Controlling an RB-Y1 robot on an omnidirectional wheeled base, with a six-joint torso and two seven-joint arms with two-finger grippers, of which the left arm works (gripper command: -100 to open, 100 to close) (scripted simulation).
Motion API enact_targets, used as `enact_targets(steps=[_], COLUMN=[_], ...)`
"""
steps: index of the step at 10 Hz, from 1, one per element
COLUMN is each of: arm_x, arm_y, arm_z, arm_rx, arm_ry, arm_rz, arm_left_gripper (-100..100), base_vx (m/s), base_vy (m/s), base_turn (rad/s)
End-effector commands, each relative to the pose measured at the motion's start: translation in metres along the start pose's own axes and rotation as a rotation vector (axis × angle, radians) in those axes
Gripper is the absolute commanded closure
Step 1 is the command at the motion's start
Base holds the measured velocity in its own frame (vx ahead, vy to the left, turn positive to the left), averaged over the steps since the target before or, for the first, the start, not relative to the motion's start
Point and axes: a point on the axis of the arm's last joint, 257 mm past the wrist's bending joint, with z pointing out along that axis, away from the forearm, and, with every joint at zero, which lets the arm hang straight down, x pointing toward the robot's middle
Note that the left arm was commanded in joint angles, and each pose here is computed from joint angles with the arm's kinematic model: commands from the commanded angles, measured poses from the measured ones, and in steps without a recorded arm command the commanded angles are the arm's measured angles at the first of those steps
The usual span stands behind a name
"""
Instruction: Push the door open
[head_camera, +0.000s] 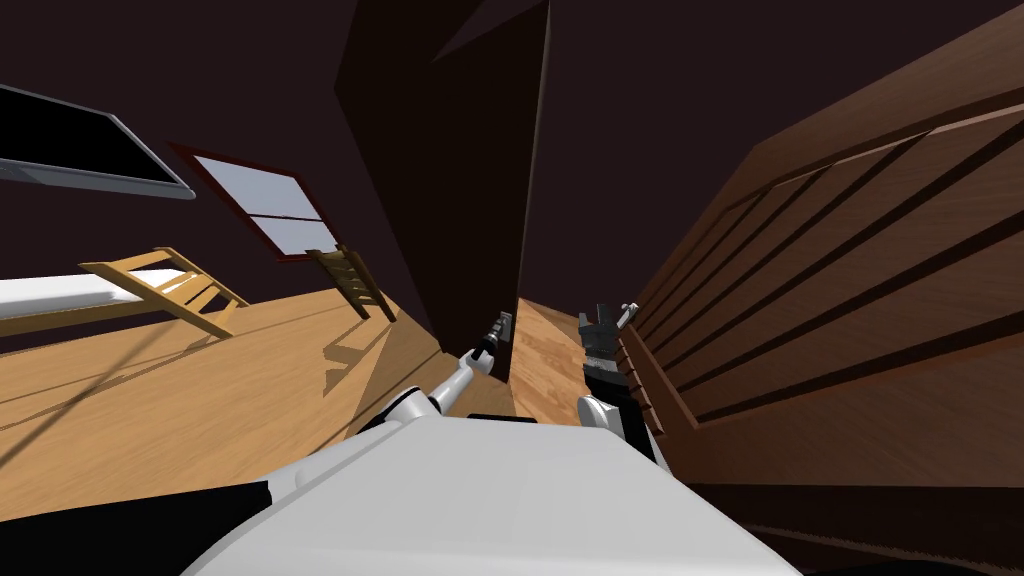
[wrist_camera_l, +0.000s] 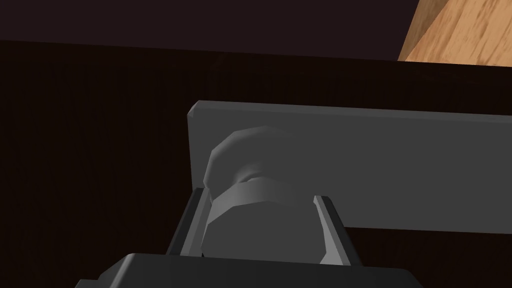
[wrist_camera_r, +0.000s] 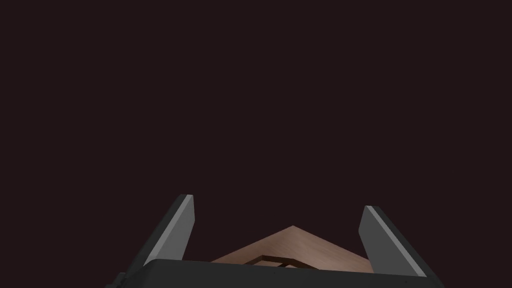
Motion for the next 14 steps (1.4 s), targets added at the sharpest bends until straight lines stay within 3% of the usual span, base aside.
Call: enact_targets(steps=[1, 2, 7, 11, 12, 14], arm_x=[0.0, 0.0, -0.031, -0.068, -0.066, -0.068], arm_y=[-0.001, -0.001, 0.003, 0.004, -0.002, 0.004], arm_z=[0.0002, 0.0002, -0.0023, -0.0052, -0.0033, -0.0052], arm_rx=[0.002, 0.002, -0.007, -0.01, 0.003, -0.01], arm_ry=[0.0, 0.0, -0.049, -0.111, -0.109, -0.111], arm_rz=[-0.001, -0.001, 0.008, 0.01, 0.008, 0.01], arm_left_gripper=[100, 100, 100, 100, 100, 100], base_vx=[-0.008, 0.0, 0.139, 0.173, 0.119, 0.038], base_vy=[0.002, 0.0, -0.103, -0.158, -0.116, 0.006], base_turn=[0.002, 0.0, 0.038, 0.059, 0.074, -0.018])
